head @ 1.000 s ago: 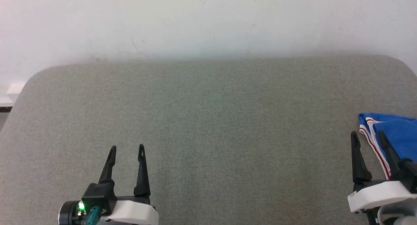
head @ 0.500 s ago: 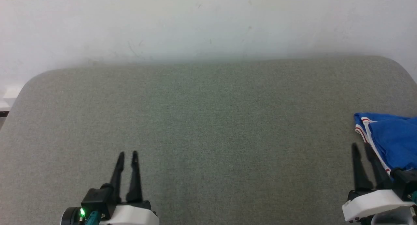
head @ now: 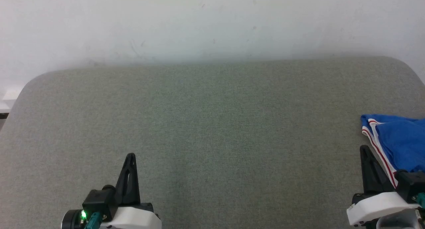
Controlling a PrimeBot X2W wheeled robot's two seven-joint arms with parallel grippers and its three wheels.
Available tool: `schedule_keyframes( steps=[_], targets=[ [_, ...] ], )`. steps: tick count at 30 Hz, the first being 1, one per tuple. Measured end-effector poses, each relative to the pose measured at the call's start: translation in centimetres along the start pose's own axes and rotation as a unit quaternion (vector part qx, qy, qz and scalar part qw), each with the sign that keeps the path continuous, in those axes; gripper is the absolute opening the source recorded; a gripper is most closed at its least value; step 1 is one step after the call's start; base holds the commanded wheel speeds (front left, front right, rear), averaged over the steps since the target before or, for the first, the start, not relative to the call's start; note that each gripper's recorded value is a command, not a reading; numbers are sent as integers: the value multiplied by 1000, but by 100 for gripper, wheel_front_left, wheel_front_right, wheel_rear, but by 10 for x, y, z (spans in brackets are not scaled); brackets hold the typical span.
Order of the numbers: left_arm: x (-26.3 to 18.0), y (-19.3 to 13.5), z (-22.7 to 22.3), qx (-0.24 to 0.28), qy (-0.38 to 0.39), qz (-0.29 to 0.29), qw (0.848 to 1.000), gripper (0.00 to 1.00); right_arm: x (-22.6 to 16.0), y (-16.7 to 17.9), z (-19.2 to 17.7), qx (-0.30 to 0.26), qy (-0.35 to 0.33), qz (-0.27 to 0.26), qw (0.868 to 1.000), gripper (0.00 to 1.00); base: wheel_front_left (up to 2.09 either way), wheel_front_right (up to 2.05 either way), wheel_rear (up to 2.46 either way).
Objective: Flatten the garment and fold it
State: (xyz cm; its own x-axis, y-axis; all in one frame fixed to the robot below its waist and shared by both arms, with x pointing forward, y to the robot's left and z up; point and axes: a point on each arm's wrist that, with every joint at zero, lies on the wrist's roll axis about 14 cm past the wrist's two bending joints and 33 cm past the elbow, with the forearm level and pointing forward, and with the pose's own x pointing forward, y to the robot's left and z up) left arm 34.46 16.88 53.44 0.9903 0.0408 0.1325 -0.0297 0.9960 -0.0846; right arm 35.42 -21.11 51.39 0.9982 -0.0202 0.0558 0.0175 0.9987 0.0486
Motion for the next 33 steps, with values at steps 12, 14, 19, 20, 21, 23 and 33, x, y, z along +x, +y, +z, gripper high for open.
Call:
schedule_keyframes(
  steps=[12,14,19,20,21,23,33],
  targets=[
    [2,0,-1,9,6,-5,1000,0,1,6,-1,-3,6,9,1000,0,0,0,0],
    [2,0,-2,10,9,-5,1000,0,1,7,-1,-4,6,10,1000,0,0,0,0],
    [3,1,-3,11,12,-6,1000,0,2,8,-1,-6,9,13,1000,0,0,0,0],
    [3,1,-3,12,12,-5,1000,0,2,9,-1,-7,9,13,1000,0,0,0,0],
    [3,1,-3,12,13,-5,1000,0,2,9,-1,-7,9,14,1000,0,0,0,0],
    [3,0,-4,11,15,-7,1000,0,3,10,-1,-7,11,15,1000,0,0,0,0],
    [6,2,-4,18,20,-8,1000,0,4,16,0,-10,13,24,1000,0,0,0,0]
  ],
)
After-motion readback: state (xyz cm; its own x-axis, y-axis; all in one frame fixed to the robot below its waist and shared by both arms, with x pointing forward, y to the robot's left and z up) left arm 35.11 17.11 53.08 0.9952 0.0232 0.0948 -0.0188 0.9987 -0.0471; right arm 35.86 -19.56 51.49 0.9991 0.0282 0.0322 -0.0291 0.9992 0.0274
